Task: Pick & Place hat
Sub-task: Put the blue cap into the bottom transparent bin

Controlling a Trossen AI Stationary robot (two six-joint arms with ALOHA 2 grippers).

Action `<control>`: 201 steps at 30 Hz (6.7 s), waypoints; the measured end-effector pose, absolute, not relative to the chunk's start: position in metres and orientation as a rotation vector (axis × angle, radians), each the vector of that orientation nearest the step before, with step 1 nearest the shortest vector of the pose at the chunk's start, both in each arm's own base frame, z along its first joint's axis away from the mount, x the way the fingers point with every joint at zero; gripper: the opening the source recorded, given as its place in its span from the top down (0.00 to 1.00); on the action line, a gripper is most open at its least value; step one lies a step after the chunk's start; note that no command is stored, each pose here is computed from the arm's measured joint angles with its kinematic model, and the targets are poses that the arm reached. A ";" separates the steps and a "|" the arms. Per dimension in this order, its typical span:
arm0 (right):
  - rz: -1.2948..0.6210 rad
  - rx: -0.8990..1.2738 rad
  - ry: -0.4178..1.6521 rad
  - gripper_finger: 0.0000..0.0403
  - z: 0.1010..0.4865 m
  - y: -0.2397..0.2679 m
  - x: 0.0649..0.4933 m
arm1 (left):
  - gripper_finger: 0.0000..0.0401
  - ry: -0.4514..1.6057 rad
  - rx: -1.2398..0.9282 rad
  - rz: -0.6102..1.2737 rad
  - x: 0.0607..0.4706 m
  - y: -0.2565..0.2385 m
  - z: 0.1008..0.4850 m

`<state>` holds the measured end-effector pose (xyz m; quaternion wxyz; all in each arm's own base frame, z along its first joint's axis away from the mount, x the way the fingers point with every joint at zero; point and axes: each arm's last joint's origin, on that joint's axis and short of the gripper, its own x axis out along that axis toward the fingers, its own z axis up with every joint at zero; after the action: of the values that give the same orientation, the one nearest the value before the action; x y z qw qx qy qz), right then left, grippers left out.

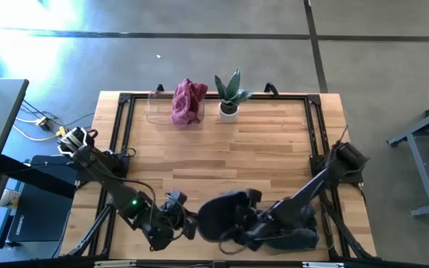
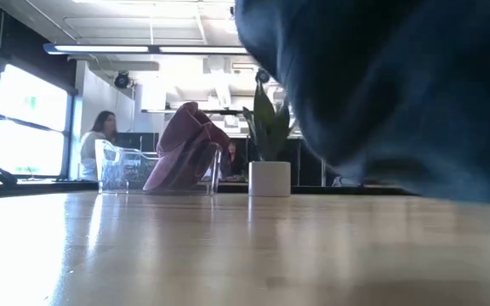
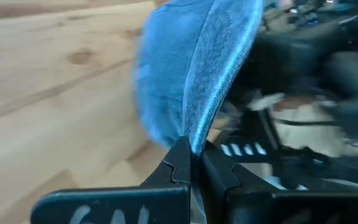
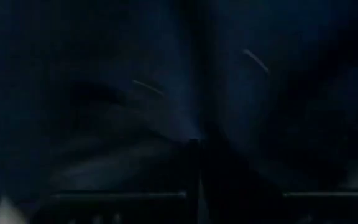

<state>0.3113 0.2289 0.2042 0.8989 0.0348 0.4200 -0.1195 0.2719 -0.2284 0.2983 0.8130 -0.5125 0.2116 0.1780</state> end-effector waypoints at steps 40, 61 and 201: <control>-0.036 0.332 0.649 0.81 0.298 0.202 0.306 | 1.00 0.799 -1.060 0.563 0.230 -0.229 0.280; 0.050 0.464 0.584 0.49 0.345 0.158 0.298 | 1.00 0.833 -0.853 0.455 0.234 -0.226 0.298; -0.220 0.625 1.165 0.66 0.180 0.053 0.395 | 0.99 0.708 -0.988 0.925 0.230 -0.203 0.154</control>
<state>0.3954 0.0527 0.1796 0.7839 0.2894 0.5398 -0.1018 0.2301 -0.2031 0.1537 0.7224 -0.4473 0.3205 0.4188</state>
